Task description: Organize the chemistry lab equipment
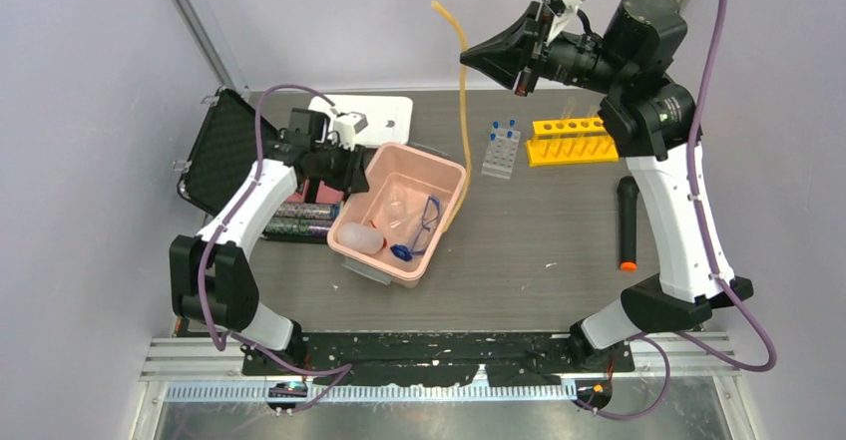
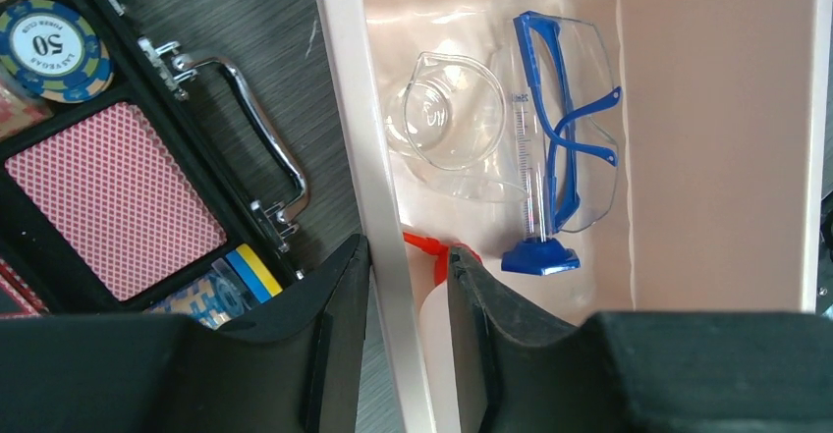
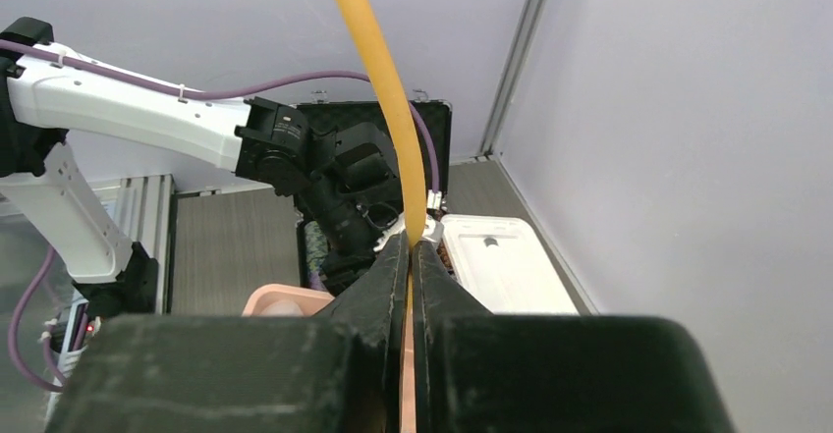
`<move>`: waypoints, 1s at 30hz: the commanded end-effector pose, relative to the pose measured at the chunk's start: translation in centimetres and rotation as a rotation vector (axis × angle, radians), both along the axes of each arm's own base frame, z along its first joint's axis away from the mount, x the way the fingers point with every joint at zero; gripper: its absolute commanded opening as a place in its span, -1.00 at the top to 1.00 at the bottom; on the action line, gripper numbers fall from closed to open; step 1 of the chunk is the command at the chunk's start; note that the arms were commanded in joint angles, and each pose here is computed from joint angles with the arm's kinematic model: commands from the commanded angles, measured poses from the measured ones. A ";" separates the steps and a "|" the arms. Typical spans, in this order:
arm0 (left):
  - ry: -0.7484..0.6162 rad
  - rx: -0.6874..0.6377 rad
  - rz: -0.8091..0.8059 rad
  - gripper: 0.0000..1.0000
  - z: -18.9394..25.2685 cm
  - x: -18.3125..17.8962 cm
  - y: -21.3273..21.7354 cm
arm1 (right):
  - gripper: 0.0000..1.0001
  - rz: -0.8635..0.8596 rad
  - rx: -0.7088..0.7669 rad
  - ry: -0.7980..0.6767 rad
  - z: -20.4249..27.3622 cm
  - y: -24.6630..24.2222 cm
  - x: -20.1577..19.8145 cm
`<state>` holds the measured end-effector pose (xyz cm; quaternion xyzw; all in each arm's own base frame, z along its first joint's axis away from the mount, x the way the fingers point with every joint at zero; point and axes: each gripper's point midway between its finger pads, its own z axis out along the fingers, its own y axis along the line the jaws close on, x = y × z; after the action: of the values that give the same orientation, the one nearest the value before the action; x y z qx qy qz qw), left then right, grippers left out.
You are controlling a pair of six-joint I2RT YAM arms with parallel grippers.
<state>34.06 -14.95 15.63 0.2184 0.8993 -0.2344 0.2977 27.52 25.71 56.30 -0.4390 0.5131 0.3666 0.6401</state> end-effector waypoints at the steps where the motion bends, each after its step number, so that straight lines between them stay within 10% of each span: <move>1: 0.017 0.004 -0.051 0.31 -0.4 -0.8 -1.4 | 0.90 0.058 0.049 -0.030 1.1 0.7 -1.2; 18: 0.014 -0.103 -0.262 0.55 1.0 -1.0 -8.6 | 0.89 0.051 -0.027 0.052 -5.2 1.1 0.1; 30: 0.012 -0.154 -0.357 0.58 1.0 -2.1 -11.1 | 0.89 0.075 -0.526 0.179 -28.9 -0.4 1.1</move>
<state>31.91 -24.42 15.27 0.3316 0.8503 -0.3224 0.2511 28.55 26.56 34.96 -0.5144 0.6093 0.3381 0.4999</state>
